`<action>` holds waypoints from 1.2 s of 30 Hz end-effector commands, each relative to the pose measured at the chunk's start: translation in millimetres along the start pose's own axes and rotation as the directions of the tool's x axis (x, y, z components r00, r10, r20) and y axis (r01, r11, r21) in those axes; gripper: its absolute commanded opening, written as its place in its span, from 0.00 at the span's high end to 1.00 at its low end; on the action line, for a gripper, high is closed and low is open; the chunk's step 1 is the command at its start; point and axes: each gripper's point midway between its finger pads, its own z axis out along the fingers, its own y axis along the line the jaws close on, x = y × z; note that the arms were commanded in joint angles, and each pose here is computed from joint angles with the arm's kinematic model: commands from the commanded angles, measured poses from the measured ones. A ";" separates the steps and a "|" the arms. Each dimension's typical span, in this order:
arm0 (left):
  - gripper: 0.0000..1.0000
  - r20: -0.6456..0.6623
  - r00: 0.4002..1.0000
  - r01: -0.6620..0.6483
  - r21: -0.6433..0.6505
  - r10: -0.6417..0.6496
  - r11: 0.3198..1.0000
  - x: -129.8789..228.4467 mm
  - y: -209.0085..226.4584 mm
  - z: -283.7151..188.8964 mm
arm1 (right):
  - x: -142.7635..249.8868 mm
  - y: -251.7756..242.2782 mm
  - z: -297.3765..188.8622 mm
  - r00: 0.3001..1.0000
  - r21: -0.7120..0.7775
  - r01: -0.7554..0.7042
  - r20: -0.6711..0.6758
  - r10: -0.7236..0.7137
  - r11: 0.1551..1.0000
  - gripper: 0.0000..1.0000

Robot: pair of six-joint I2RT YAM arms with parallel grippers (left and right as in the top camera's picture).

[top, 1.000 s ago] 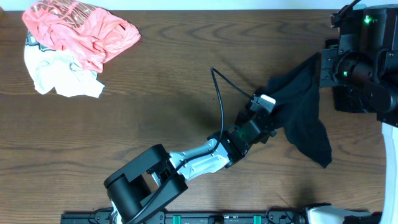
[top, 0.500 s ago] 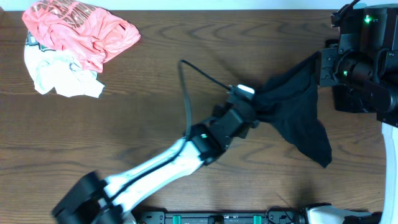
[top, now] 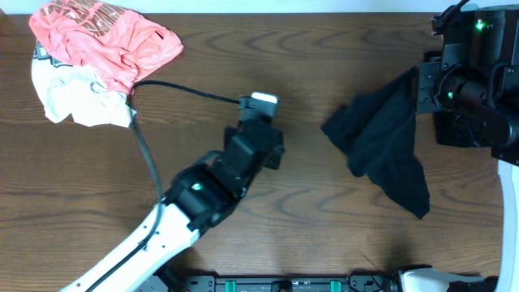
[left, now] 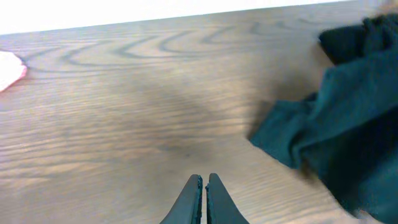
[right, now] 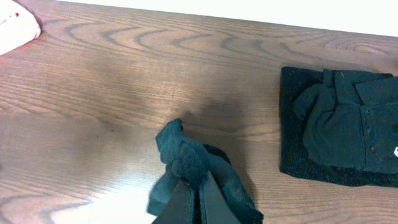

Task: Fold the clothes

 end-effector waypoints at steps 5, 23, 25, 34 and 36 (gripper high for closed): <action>0.73 -0.089 0.996 -0.004 0.170 0.020 0.985 15.3 -27.6 0.8 | -4.1 -3.0 -3.6 1.000 0.009 0.006 0.018 -0.006 1.000 0.98; 0.32 -0.239 0.938 -0.197 0.229 0.252 0.953 108.5 -97.9 68.2 | -4.3 -3.4 -3.6 1.000 0.011 0.006 0.019 -0.007 1.000 0.99; 0.28 -0.195 0.947 -0.213 0.208 0.254 0.955 106.2 -108.8 67.3 | -4.3 -3.4 -3.6 1.000 0.011 0.006 0.019 -0.007 1.000 0.99; 0.22 -0.060 0.996 -0.054 0.118 0.062 0.992 100.1 -141.1 68.8 | -3.9 -5.1 -3.6 1.000 0.014 0.002 0.017 -0.002 1.000 0.99; 0.21 -0.057 0.998 -0.020 0.121 0.027 0.993 105.2 -146.0 78.7 | -3.9 -5.0 -3.6 1.000 0.014 0.002 0.017 -0.002 1.000 0.99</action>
